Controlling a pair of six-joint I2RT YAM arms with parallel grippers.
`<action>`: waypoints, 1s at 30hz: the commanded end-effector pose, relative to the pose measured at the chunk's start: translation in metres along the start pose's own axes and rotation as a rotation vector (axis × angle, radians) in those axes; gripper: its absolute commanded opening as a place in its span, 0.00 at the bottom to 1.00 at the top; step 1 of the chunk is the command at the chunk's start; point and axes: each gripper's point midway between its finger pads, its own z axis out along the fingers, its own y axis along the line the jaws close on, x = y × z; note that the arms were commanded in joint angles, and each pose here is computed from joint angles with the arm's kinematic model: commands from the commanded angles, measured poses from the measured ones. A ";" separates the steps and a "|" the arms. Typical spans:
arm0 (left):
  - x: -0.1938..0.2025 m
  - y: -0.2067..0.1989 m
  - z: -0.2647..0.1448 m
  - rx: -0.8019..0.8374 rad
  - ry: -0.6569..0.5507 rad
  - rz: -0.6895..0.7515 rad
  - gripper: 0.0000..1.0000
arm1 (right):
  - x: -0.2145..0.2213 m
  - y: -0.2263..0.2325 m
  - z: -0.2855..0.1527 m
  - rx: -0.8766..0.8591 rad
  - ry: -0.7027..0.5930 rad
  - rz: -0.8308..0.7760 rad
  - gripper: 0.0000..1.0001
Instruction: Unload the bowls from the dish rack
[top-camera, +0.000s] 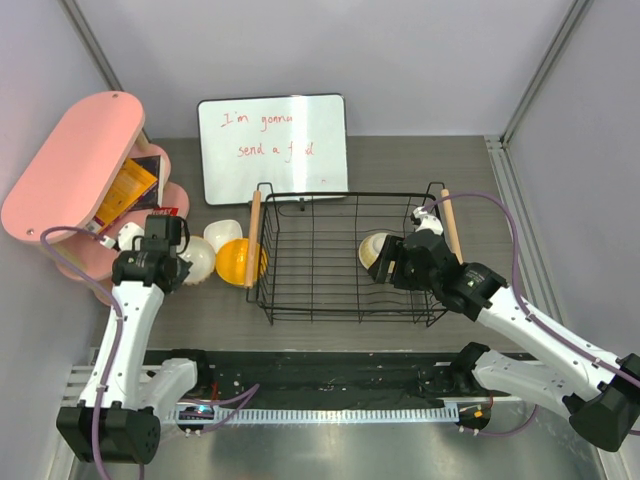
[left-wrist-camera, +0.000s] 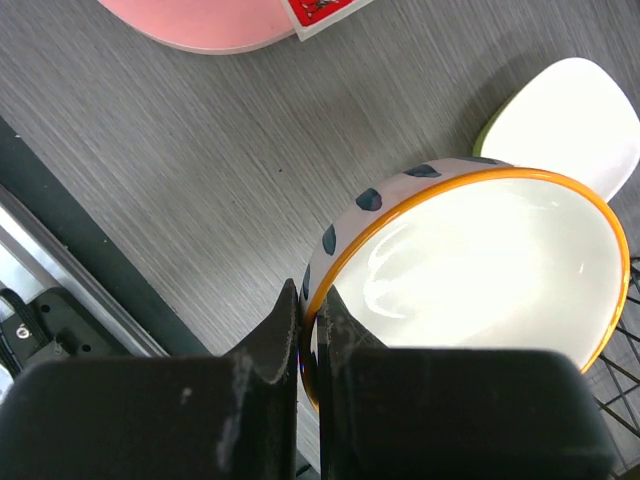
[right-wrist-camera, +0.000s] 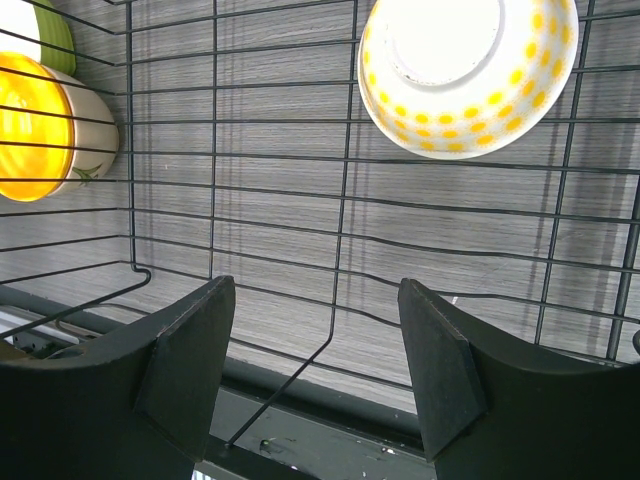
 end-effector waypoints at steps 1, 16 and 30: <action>-0.014 -0.036 0.000 0.130 -0.027 0.010 0.00 | -0.010 0.004 0.000 -0.015 -0.043 0.014 0.72; 0.005 -0.110 0.017 0.217 0.045 0.242 0.00 | -0.004 0.003 0.002 -0.025 -0.035 0.045 0.72; 0.055 -0.117 0.050 0.148 0.114 0.363 0.00 | -0.017 0.005 -0.009 -0.021 -0.067 0.034 0.72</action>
